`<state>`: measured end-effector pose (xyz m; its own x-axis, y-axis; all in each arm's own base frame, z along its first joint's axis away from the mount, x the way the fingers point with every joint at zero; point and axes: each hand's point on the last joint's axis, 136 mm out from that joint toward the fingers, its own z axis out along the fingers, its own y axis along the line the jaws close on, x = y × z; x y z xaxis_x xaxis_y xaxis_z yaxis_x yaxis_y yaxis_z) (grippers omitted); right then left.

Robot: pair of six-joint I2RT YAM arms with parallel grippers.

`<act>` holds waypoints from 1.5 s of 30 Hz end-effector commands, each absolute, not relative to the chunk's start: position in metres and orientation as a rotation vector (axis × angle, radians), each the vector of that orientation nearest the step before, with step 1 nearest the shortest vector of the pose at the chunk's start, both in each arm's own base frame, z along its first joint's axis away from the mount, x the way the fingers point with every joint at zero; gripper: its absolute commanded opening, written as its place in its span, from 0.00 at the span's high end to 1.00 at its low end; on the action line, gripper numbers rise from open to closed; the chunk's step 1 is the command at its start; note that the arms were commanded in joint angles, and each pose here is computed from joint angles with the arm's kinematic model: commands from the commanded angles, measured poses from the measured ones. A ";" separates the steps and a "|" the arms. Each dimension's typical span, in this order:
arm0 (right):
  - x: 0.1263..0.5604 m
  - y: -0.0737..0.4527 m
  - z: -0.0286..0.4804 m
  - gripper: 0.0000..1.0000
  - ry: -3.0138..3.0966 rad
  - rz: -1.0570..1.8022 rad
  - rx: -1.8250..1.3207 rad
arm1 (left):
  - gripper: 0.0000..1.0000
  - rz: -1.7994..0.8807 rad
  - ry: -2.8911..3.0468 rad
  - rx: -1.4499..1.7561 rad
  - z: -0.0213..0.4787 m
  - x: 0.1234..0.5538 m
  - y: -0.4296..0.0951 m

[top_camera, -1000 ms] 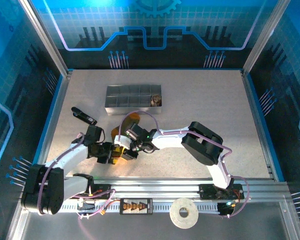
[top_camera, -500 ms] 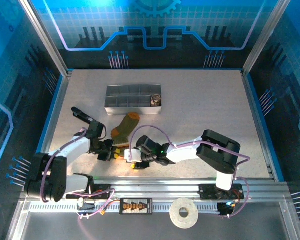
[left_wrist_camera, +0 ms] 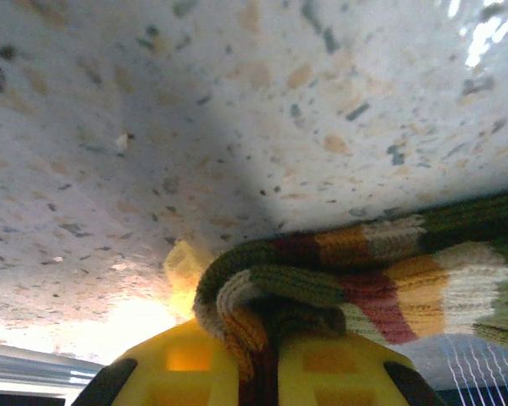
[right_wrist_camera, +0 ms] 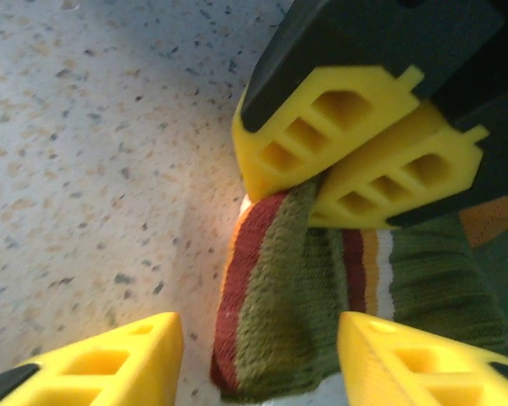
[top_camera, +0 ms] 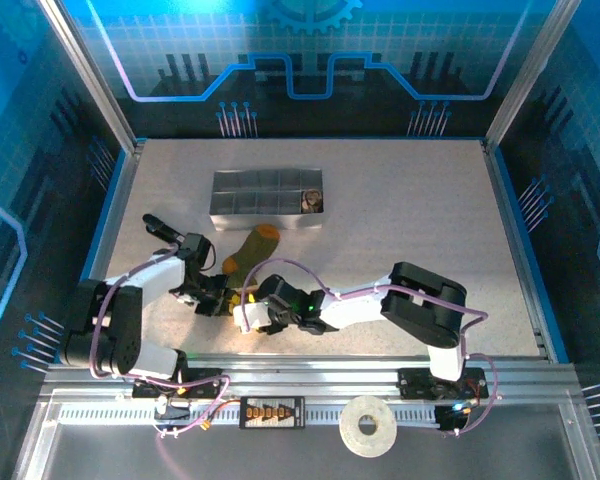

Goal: Roll the socks

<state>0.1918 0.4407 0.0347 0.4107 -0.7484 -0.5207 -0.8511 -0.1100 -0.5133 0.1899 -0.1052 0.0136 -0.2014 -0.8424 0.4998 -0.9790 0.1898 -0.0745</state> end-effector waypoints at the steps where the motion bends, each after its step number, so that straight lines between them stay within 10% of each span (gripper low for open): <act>1: 0.189 0.450 0.026 0.58 1.355 0.166 -1.929 | 0.94 0.158 -2.115 1.750 -0.018 0.141 -0.070; 15: 0.197 0.426 -0.015 0.93 1.721 0.232 -1.902 | 0.93 0.219 -2.184 1.701 -0.009 0.164 -0.068; 28: 0.170 0.424 -0.030 1.00 2.250 0.779 -1.736 | 0.40 0.418 -2.255 1.842 0.038 0.188 -0.064; 45: 0.185 0.427 -0.040 1.00 2.702 1.059 -1.473 | 0.58 0.774 -2.416 1.779 0.056 0.196 -0.078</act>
<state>0.2101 0.4734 0.0252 -0.4619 -0.7196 -0.5184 -0.8449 0.1792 0.5041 0.1923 -0.0714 0.0562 -0.2833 -0.9065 0.3131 -0.9349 0.1883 -0.3009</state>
